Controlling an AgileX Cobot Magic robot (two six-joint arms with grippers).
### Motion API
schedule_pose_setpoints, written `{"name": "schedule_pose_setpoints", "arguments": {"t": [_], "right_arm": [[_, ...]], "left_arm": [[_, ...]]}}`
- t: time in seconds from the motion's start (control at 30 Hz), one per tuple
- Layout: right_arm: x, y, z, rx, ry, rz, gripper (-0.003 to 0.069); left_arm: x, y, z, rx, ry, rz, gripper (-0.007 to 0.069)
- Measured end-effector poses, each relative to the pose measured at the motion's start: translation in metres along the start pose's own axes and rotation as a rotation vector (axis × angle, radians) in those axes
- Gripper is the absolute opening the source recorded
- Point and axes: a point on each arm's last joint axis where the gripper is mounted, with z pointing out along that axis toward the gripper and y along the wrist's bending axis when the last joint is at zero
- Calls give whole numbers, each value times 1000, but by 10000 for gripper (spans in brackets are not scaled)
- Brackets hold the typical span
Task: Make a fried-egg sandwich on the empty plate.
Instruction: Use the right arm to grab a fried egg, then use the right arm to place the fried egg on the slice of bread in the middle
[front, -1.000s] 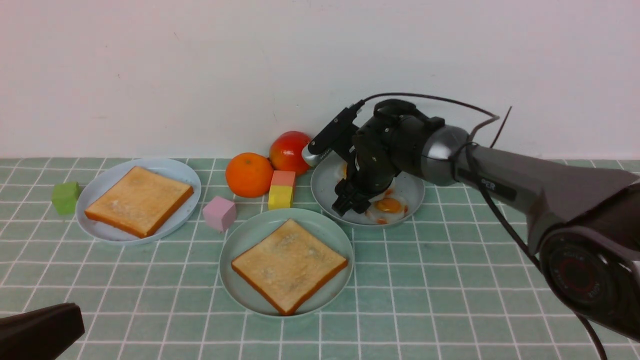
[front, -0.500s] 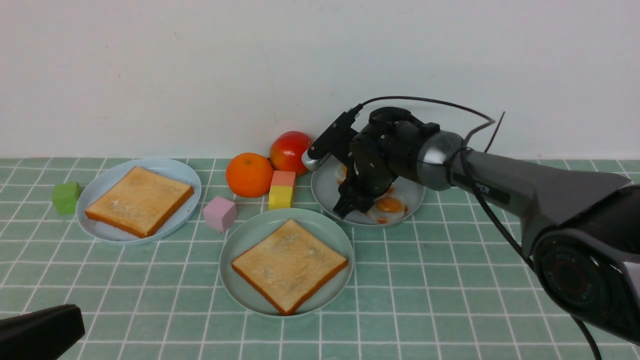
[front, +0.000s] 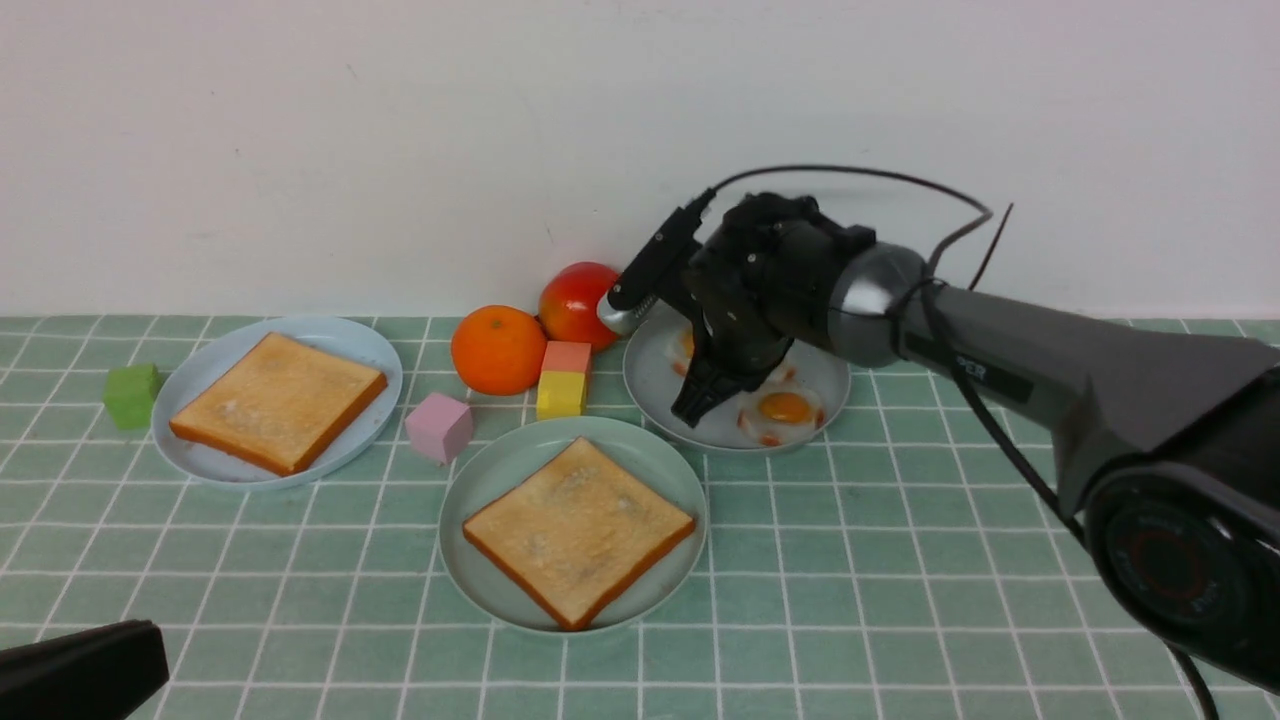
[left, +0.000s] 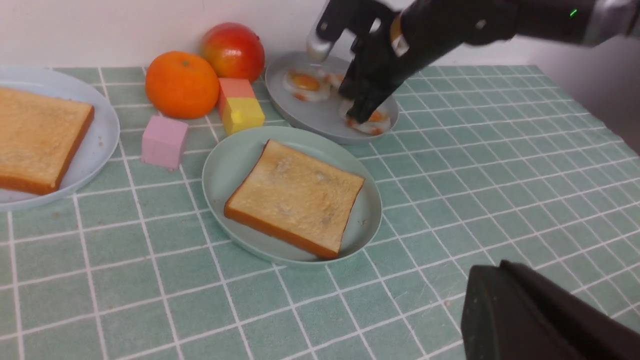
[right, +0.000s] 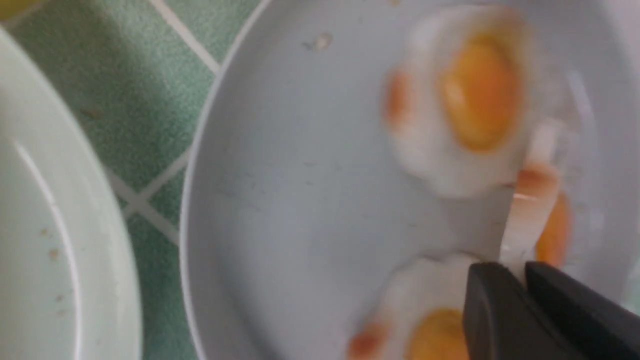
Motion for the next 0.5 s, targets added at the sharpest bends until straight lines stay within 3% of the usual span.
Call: {"name": "schedule_pose_setpoints", "arguments": {"t": [0.33, 0.4, 0.5], "right_arm": [[-17, -27, -94, 46, -73, 42, 53], [-16, -27, -115, 15, -62, 71, 53], [-14, -1, -150, -121, -56, 84, 53]], "left_arm": [[-1, 3, 0, -32, -7, 57, -13], [-1, 3, 0, -35, -6, 63, -13], [-1, 3, 0, -37, -7, 66, -13]]}}
